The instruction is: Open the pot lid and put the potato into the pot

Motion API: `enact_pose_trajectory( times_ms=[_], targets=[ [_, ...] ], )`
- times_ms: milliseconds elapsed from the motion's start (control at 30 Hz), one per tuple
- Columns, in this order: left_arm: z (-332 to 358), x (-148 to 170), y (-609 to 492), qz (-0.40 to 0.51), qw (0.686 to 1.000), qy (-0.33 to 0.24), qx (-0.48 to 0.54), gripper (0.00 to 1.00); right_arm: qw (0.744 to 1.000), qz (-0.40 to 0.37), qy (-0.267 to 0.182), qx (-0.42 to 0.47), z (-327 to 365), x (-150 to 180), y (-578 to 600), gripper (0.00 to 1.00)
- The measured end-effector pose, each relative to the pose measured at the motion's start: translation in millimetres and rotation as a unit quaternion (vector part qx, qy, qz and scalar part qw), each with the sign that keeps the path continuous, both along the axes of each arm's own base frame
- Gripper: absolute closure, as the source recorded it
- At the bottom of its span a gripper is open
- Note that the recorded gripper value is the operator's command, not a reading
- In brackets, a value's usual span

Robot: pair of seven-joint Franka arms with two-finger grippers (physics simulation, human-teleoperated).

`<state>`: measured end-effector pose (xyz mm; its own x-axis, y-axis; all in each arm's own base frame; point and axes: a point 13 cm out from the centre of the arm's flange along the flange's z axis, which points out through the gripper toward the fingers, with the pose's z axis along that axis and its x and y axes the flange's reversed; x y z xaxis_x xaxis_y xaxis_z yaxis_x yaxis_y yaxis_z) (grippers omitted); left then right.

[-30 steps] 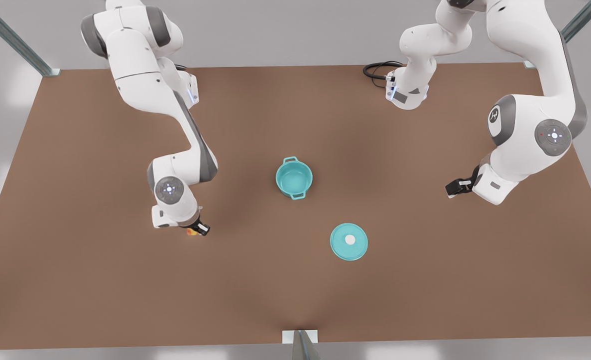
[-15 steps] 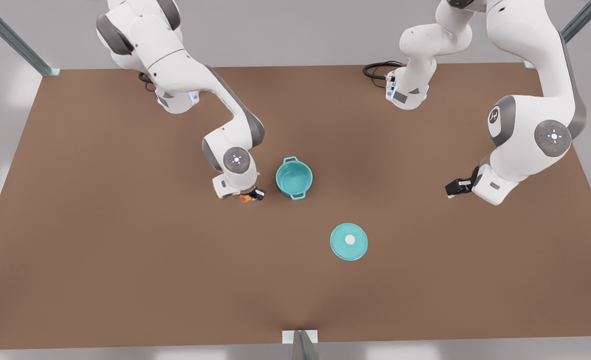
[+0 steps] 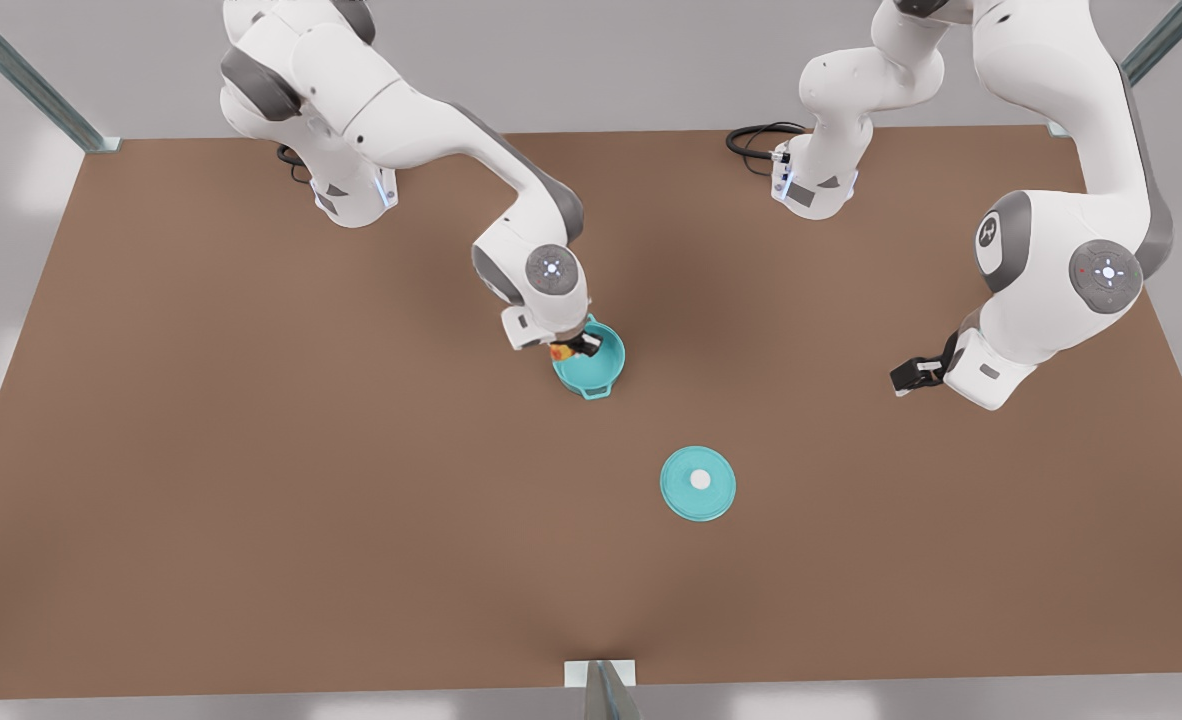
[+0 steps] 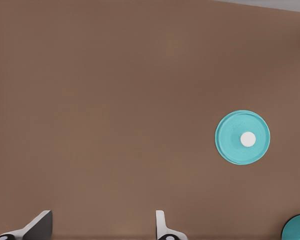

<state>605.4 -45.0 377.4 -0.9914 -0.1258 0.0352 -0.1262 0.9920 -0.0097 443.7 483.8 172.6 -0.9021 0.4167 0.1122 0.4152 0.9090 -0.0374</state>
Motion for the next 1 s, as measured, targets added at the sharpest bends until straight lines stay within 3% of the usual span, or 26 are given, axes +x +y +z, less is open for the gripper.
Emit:
enact_pose_trajectory(
  times_ms=[200, 433, 467, 500, 667, 733, 833, 900, 933, 1000],
  targets=[
    [-1, 0, 0, 0.000, 1.000, 0.000, 0.000, 0.00, 1.000, -0.017, 0.000, -0.012, -44, 3, 11, 0.41],
    [1, 0, 0, 0.000, 1.000, 0.000, -0.001, 0.00, 0.999, -0.041, -0.021, -0.002, -45, 17, 30, 0.39],
    [0, 0, 0, 0.000, 1.000, 0.000, -0.001, 0.00, 0.999, -0.044, -0.022, -0.002, -44, 18, 30, 0.15],
    [0, 0, 0, 0.000, 1.000, 0.000, -0.001, 0.00, 0.999, -0.046, -0.025, -0.003, -44, 19, 30, 0.00],
    [-1, 0, 0, 0.000, 1.000, 0.001, -0.001, 0.00, 0.998, -0.052, -0.039, -0.009, -41, 24, 28, 0.00],
    [-1, 0, 0, 0.000, 1.000, 0.000, -0.001, 0.00, 0.996, -0.072, -0.053, -0.003, -18, 51, 17, 0.00],
    [0, 0, 0, 0.000, 1.000, 0.000, -0.001, 0.00, 0.977, -0.191, -0.090, -0.013, 79, 182, -158, 0.00],
    [2, 0, 0, 0.000, 1.000, -0.001, -0.001, 0.00, 0.953, -0.283, -0.101, -0.045, 135, 238, -364, 0.00],
    [3, 0, -1, -0.001, 1.000, -0.002, -0.001, 0.00, 0.942, -0.319, -0.092, -0.060, 146, 239, -461, 0.00],
    [3, 0, -1, -0.001, 1.000, -0.002, -0.001, 0.00, 0.931, -0.356, -0.055, -0.067, 146, 201, -589, 0.00]
  ],
)
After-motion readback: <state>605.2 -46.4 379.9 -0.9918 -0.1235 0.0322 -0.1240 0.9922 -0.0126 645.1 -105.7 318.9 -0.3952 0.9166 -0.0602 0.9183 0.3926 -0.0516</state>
